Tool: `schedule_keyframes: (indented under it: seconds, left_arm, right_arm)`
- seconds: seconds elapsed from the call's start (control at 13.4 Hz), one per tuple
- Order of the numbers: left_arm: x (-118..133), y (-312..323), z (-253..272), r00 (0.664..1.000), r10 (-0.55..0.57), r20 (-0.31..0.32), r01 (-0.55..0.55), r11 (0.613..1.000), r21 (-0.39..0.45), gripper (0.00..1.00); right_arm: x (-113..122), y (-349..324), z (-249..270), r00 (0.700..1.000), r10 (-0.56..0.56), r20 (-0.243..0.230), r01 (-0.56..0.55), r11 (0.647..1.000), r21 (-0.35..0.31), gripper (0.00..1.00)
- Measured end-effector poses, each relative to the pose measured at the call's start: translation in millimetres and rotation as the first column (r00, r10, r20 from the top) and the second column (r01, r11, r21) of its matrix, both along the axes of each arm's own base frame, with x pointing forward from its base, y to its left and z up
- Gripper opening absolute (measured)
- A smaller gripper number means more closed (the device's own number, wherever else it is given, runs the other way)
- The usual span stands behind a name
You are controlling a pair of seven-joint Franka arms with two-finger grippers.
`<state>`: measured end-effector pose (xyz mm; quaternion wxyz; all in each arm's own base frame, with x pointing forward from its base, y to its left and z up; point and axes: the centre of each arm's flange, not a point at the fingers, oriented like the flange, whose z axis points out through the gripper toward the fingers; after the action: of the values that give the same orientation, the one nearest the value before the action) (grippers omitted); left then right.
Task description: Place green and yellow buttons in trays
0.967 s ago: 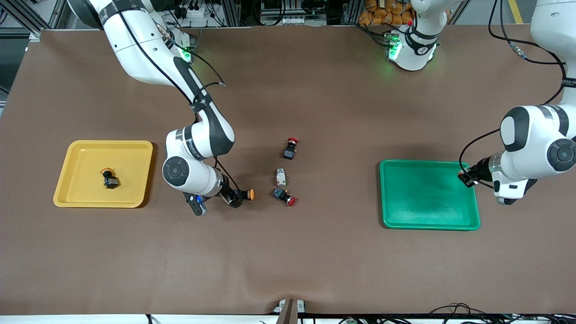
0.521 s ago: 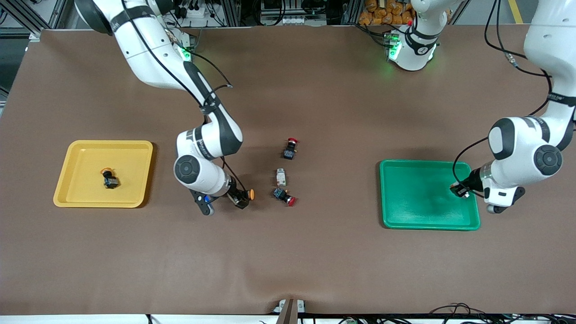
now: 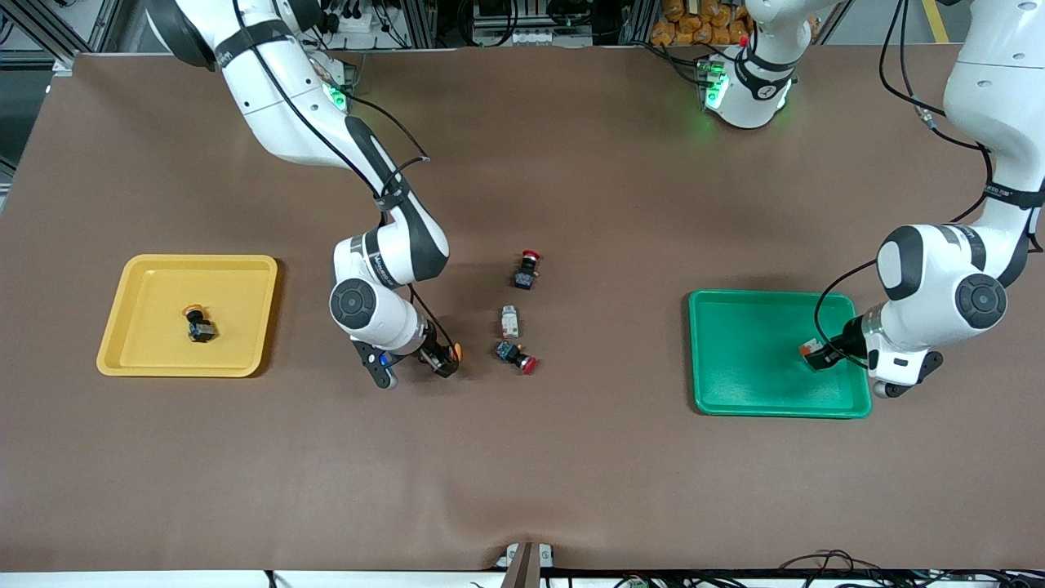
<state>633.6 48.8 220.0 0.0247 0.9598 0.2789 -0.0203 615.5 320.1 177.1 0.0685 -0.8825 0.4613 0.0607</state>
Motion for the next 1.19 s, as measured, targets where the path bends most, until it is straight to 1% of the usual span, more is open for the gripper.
schedule_keyframes:
  seconds: [0.07,0.15,0.22,0.37,0.6,0.82,0.89,1.04,1.19]
  left_arm:
    - [2,-7,3,1.000,0.012,0.000,-0.012,1.000,-0.001,0.91]
    - [3,-20,7,0.999,0.031,-0.008,-0.031,1.000,-0.002,0.99]
    - [3,-38,13,0.998,0.055,-0.020,-0.055,0.998,-0.002,1.00]
    - [3,-86,29,0.995,0.098,-0.038,-0.098,0.995,-0.006,1.00]
    - [-3,-155,54,0.988,0.150,-0.042,-0.151,0.988,-0.031,1.00]
    - [-10,-214,64,0.974,0.222,-0.042,-0.223,0.974,-0.038,1.00]
    - [-14,-238,68,0.971,0.234,-0.039,-0.235,0.971,-0.040,1.00]
    - [-24,-293,76,0.973,0.228,-0.030,-0.229,0.972,-0.050,1.00]
    - [-36,-342,82,0.982,0.187,-0.021,-0.188,0.980,-0.065,1.00]
  right_arm:
    - [0,-1,0,1.000,-0.001,0.001,0.001,1.000,-0.001,0.67]
    - [1,-2,0,1.000,-0.003,0.001,0.003,1.000,-0.002,0.56]
    - [1,-3,0,1.000,-0.002,0.001,0.002,1.000,-0.003,0.45]
    - [2,-3,1,1.000,0.019,0.006,-0.019,1.000,-0.006,0.44]
    - [4,-6,7,0.997,0.071,0.004,-0.071,0.997,-0.018,0.44]
    - [18,-35,45,0.986,0.169,-0.013,-0.169,0.985,-0.035,0.44]
    - [24,-55,64,0.977,0.213,-0.020,-0.214,0.976,-0.038,0.44]
    - [36,-106,102,0.949,0.313,-0.035,-0.314,0.948,-0.049,0.44]
    - [44,-169,126,0.903,0.425,-0.061,-0.428,0.902,-0.055,0.44]
